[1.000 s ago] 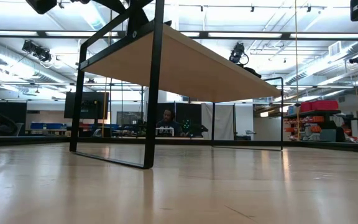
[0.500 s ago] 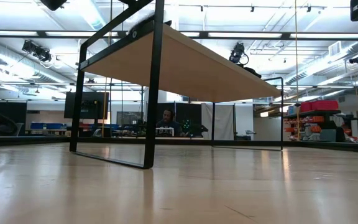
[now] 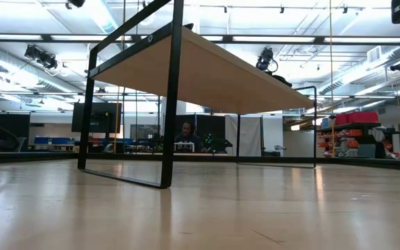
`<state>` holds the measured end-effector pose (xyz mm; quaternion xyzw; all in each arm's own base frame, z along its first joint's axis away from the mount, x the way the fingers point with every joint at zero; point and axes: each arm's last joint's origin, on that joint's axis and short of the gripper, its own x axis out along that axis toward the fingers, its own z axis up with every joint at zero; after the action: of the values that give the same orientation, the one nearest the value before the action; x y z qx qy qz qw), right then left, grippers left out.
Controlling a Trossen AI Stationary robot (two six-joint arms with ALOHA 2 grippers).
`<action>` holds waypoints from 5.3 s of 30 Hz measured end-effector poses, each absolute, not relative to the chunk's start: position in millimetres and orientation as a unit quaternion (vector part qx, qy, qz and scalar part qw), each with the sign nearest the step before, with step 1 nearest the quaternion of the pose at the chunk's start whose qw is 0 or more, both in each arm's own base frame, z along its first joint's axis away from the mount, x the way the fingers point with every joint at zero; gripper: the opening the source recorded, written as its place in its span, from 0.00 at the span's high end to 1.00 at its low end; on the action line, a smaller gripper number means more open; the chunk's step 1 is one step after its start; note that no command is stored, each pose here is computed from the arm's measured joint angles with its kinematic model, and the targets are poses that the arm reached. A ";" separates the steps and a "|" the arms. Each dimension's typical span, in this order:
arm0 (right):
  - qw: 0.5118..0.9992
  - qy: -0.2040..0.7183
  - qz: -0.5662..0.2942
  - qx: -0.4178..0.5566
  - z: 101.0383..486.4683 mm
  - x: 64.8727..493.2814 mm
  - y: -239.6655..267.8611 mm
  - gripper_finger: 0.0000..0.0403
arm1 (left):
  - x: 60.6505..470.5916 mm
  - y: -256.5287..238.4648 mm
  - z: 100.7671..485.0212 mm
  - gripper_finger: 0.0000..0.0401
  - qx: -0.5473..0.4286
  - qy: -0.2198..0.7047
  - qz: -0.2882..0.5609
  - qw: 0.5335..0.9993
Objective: Pick & Place Mini shaped plates
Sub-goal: Stack the black leaf shaped bowl on top of the black leaf shaped bowl on the shelf
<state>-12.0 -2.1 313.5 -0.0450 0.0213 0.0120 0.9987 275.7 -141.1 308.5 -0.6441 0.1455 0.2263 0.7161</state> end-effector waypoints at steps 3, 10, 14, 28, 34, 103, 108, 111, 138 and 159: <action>0.999 0.021 0.012 -0.045 313.6 -12.0 -2.1 0.97 | 273.6 -148.8 313.9 0.72 -0.600 0.189 0.185 0.755; 0.999 0.021 0.012 -0.045 313.5 -12.0 -2.1 0.97 | 265.7 -166.9 324.2 0.72 -0.477 0.248 0.092 0.838; 0.999 0.021 0.012 -0.045 313.5 -11.9 -2.1 0.97 | 260.6 -175.4 323.5 0.72 -0.388 0.293 0.020 0.874; 0.999 0.021 0.012 -0.045 313.5 -12.0 -2.1 0.97 | 241.3 -192.5 314.4 0.72 -0.047 0.357 -0.177 0.916; 0.999 0.021 0.012 -0.045 313.5 -12.0 -2.1 0.97 | 238.1 -195.0 313.4 0.72 0.018 0.351 -0.203 0.914; 0.999 0.021 0.012 -0.045 313.5 -12.0 -2.1 0.97 | 269.3 -227.3 153.9 0.49 0.084 0.598 -0.209 0.769; 0.999 0.021 0.012 -0.045 313.5 -12.0 -2.1 0.97 | 270.1 -227.5 154.1 0.57 0.083 0.595 -0.209 0.772; 0.999 0.021 0.012 -0.045 313.6 -12.0 -2.1 0.97 | 270.1 -227.5 154.1 0.62 0.082 0.595 -0.208 0.772; 0.999 0.021 0.012 -0.045 313.5 -11.9 -2.1 0.97 | 270.3 -227.9 155.0 0.99 0.083 0.593 -0.212 0.772; 0.999 0.021 0.012 -0.045 313.5 -11.9 -2.1 0.97 | 264.7 -177.3 246.8 1.00 -0.025 0.526 -0.188 0.829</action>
<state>-11.9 -2.1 313.5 -0.0450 0.0213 0.0120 0.9987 264.7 -177.3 246.8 -0.0252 0.5262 -0.1883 0.8289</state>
